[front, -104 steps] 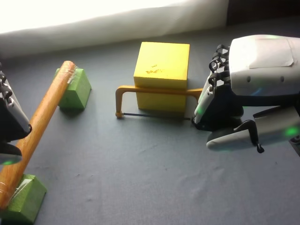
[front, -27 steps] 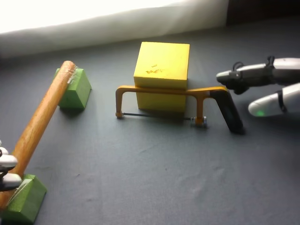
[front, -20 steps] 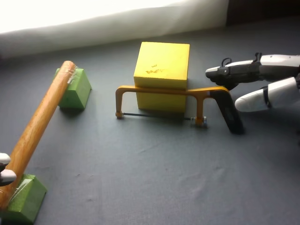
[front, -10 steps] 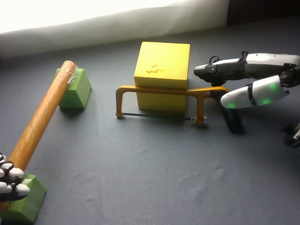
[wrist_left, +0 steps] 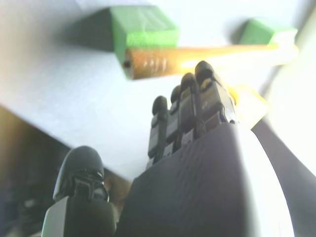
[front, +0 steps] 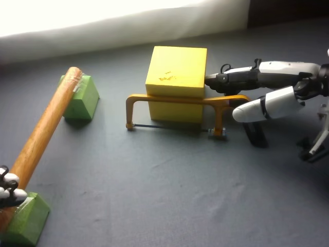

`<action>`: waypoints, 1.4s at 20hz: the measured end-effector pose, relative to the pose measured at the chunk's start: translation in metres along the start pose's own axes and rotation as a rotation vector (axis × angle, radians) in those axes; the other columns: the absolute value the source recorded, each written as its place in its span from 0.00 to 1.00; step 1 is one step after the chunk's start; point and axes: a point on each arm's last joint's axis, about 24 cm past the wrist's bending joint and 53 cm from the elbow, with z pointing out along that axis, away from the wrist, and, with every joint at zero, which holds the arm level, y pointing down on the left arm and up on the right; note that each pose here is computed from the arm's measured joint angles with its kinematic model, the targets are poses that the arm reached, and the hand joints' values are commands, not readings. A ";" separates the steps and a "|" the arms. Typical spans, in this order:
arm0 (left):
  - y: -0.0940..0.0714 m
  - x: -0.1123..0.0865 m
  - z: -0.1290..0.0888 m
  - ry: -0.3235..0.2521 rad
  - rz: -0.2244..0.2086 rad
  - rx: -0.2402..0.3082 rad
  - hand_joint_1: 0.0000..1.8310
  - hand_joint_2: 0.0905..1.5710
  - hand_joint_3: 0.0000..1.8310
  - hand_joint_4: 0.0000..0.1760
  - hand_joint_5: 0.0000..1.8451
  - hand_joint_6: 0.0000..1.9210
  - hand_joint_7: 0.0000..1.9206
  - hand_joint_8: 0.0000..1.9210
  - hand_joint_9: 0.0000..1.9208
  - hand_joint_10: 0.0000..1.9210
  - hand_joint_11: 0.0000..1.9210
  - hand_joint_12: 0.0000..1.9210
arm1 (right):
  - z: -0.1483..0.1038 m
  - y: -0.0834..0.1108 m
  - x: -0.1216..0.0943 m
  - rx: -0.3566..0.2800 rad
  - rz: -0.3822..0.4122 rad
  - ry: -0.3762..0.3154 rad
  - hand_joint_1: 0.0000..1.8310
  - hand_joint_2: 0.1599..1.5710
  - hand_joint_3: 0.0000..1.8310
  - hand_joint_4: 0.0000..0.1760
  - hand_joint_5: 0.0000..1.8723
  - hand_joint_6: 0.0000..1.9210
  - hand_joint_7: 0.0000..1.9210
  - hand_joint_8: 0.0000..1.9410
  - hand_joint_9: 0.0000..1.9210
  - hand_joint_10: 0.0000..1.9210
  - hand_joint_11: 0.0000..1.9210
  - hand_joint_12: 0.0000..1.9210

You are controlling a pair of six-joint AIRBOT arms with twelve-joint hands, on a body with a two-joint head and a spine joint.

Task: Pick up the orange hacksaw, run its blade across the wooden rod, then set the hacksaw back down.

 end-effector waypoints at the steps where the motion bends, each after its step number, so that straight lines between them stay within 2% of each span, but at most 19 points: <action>1: 0.001 0.000 0.000 0.000 0.000 -0.004 0.12 0.79 0.00 0.00 0.09 0.00 0.04 0.00 0.04 0.00 0.00 0.12 | 0.001 0.000 -0.001 0.001 0.000 -0.003 0.40 0.76 0.00 0.00 0.09 0.00 0.10 0.00 0.12 0.00 0.00 0.43; 6: 0.006 0.012 0.001 0.039 0.005 -0.020 0.12 0.79 0.00 0.00 0.09 0.00 0.04 0.00 0.05 0.00 0.00 0.14 | 0.003 0.000 -0.001 0.002 0.000 -0.007 0.42 0.74 0.00 0.00 0.09 0.00 0.09 0.00 0.12 0.00 0.00 0.42; 8: 0.004 0.012 0.001 0.040 0.004 -0.014 0.11 0.80 0.00 0.00 0.09 0.00 0.04 0.00 0.04 0.00 0.00 0.11 | 0.004 0.000 0.000 0.002 0.001 -0.006 0.44 0.74 0.00 0.00 0.09 0.00 0.10 0.00 0.12 0.00 0.00 0.42; 11: 0.004 0.012 0.001 0.039 0.005 -0.014 0.13 0.79 0.00 0.00 0.09 0.00 0.05 0.00 0.05 0.00 0.00 0.14 | 0.005 0.000 0.001 0.002 0.001 -0.006 0.43 0.75 0.00 0.00 0.10 0.00 0.10 0.00 0.12 0.00 0.00 0.41; 13: 0.004 0.012 0.001 0.040 0.007 -0.011 0.12 0.79 0.00 0.00 0.09 0.00 0.04 0.00 0.05 0.00 0.00 0.13 | 0.006 0.000 0.000 0.002 0.001 -0.008 0.43 0.74 0.00 0.00 0.11 0.00 0.11 0.00 0.14 0.00 0.00 0.45; 14: 0.003 0.012 0.001 0.040 0.011 -0.009 0.12 0.79 0.00 0.00 0.09 0.00 0.04 0.00 0.04 0.00 0.00 0.12 | 0.006 0.001 0.000 0.001 -0.001 -0.010 0.48 0.71 0.00 0.00 0.14 0.01 0.15 0.01 0.17 0.01 0.00 0.51; 15: 0.003 0.012 0.001 0.040 0.013 -0.009 0.12 0.79 0.00 0.00 0.09 0.00 0.04 0.00 0.04 0.00 0.00 0.12 | 0.006 0.002 -0.001 0.001 -0.001 -0.011 0.48 0.71 0.00 0.00 0.14 0.01 0.15 0.01 0.17 0.01 0.00 0.51; 16: 0.003 0.012 0.001 0.040 0.014 -0.007 0.13 0.79 0.00 0.00 0.10 0.00 0.04 0.00 0.05 0.00 0.00 0.14 | 0.008 0.002 -0.002 -0.001 0.009 -0.019 0.57 0.67 0.00 0.00 0.24 0.01 0.26 0.01 0.28 0.02 0.10 0.54; 18: 0.003 0.012 0.001 0.042 0.021 -0.007 0.14 0.79 0.00 0.00 0.10 0.00 0.05 0.00 0.06 0.00 0.00 0.16 | 0.010 0.006 -0.006 -0.005 0.015 -0.032 0.60 0.69 0.00 0.00 0.30 0.00 0.32 0.00 0.35 0.01 0.17 0.53; 19: 0.002 0.012 0.001 0.042 0.022 -0.005 0.14 0.79 0.00 0.00 0.10 0.00 0.05 0.00 0.06 0.00 0.00 0.16 | 0.010 0.008 -0.009 -0.007 0.017 -0.040 0.60 0.69 0.00 0.00 0.30 0.00 0.32 0.00 0.35 0.01 0.17 0.53; 20: 0.001 0.012 0.001 0.041 0.022 -0.002 0.12 0.80 0.00 0.00 0.09 0.00 0.04 0.00 0.04 0.00 0.00 0.13 | 0.011 0.010 -0.012 -0.007 0.023 -0.050 0.65 0.71 0.00 0.00 0.39 0.01 0.43 0.01 0.45 0.02 0.25 0.56; 21: 0.001 0.012 0.001 0.042 0.023 -0.002 0.12 0.80 0.00 0.00 0.10 0.00 0.05 0.00 0.05 0.00 0.00 0.13 | 0.011 0.010 -0.012 -0.007 0.028 -0.054 0.67 0.71 0.00 0.00 0.41 0.01 0.45 0.01 0.48 0.03 0.28 0.58; 22: 0.001 0.012 0.001 0.042 0.023 0.000 0.10 0.80 0.00 0.00 0.10 0.00 0.05 0.00 0.05 0.00 0.00 0.14 | 0.013 0.009 -0.010 -0.008 0.026 -0.048 0.78 0.68 0.00 0.00 0.44 0.01 0.46 0.40 0.49 0.52 0.34 0.60; 23: 0.001 0.012 0.001 0.042 0.023 0.000 0.10 0.80 0.00 0.00 0.10 0.00 0.05 0.00 0.05 0.00 0.00 0.14 | 0.014 0.009 -0.008 -0.008 0.023 -0.041 0.78 0.68 0.00 0.00 0.44 0.01 0.46 0.40 0.49 0.52 0.34 0.60; 24: 0.001 0.012 0.001 0.041 0.023 0.001 0.12 0.80 0.00 0.00 0.10 0.00 0.06 0.00 0.05 0.00 0.00 0.14 | 0.015 0.011 -0.003 -0.015 0.027 -0.028 0.75 0.72 0.00 0.00 0.36 0.59 0.44 0.61 0.49 0.68 0.41 0.63; 25: 0.001 0.012 0.001 0.042 0.026 0.000 0.12 0.80 0.00 0.00 0.10 0.00 0.05 0.00 0.05 0.00 0.00 0.13 | 0.015 0.011 -0.002 -0.019 0.026 -0.024 0.75 0.72 0.00 0.00 0.37 0.58 0.44 0.63 0.50 0.68 0.44 0.63; 26: 0.001 0.012 0.001 0.043 0.028 0.001 0.13 0.79 0.00 0.00 0.11 0.00 0.06 0.00 0.06 0.00 0.00 0.14 | 0.015 0.013 0.000 -0.023 0.026 -0.018 0.75 0.70 0.00 0.00 0.41 0.55 0.46 0.60 0.51 0.65 0.46 0.63; 27: 0.000 0.013 0.001 0.043 0.030 0.003 0.12 0.80 0.00 0.00 0.10 0.00 0.05 0.00 0.05 0.00 0.00 0.14 | 0.015 0.013 0.002 -0.024 0.020 -0.013 0.75 0.68 0.00 0.00 0.47 0.46 0.50 0.55 0.52 0.64 0.47 0.66; 28: 0.000 0.013 0.001 0.043 0.030 0.004 0.10 0.80 0.00 0.00 0.09 0.00 0.05 0.00 0.05 0.00 0.00 0.14 | 0.015 0.014 0.002 -0.030 0.011 -0.010 0.69 0.69 0.00 0.00 0.48 0.49 0.51 0.59 0.52 0.53 0.46 0.69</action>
